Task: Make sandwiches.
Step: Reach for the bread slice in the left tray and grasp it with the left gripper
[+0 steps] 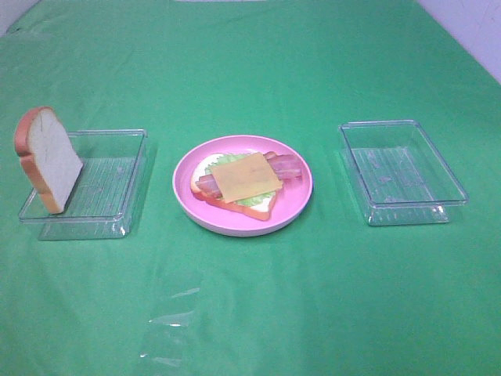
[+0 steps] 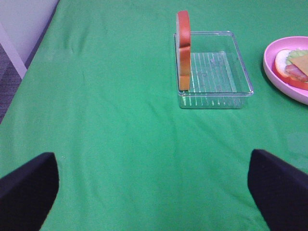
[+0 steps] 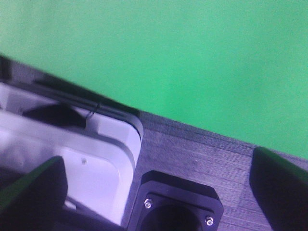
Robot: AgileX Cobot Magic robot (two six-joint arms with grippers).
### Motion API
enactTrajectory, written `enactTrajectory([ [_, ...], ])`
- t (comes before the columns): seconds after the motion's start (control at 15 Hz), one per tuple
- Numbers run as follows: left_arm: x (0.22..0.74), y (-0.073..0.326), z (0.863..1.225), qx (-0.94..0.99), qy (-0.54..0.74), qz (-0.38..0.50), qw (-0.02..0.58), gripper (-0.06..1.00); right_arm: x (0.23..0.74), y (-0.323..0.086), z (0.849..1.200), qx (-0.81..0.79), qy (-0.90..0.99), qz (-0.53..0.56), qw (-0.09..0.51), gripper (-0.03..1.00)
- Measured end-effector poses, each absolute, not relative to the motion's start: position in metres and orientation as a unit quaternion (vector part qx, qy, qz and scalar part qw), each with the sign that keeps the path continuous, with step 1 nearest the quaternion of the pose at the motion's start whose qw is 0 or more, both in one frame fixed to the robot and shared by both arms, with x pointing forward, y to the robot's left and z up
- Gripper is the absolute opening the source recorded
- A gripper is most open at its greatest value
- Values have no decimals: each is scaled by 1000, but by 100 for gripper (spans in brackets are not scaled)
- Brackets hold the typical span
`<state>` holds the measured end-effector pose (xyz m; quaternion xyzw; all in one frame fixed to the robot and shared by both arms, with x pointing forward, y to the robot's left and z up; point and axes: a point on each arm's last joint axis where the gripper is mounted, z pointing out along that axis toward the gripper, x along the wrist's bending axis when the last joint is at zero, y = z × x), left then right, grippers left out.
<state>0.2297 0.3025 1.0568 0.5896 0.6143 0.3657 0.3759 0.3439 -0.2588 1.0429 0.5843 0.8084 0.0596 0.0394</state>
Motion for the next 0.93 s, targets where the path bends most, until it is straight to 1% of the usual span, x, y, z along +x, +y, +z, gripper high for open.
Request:
enactTrajectory([
  [0.13, 230, 303, 1057, 590, 614, 366, 376, 99, 330, -280, 1043, 632, 766, 95, 77, 98],
  [0.27, 230, 303, 1057, 590, 614, 366, 376, 99, 314, -291, 1044, 649, 738, 136, 128, 98],
  [0.33, 230, 303, 1057, 590, 614, 366, 376, 99, 289, -295, 1043, 642, 717, 195, 190, 98],
  [0.4, 230, 303, 1057, 590, 614, 366, 376, 99, 281, -296, 1039, 635, 709, 220, 216, 98],
  [0.47, 230, 303, 1057, 590, 614, 366, 376, 99, 276, -296, 1037, 632, 706, 228, 224, 98],
  [0.67, 230, 303, 1057, 590, 614, 366, 376, 99, 252, -298, 1038, 602, 690, 281, 287, 98],
  [0.93, 230, 303, 1057, 590, 614, 366, 376, 99, 231, -299, 1029, 589, 676, 312, 315, 98],
])
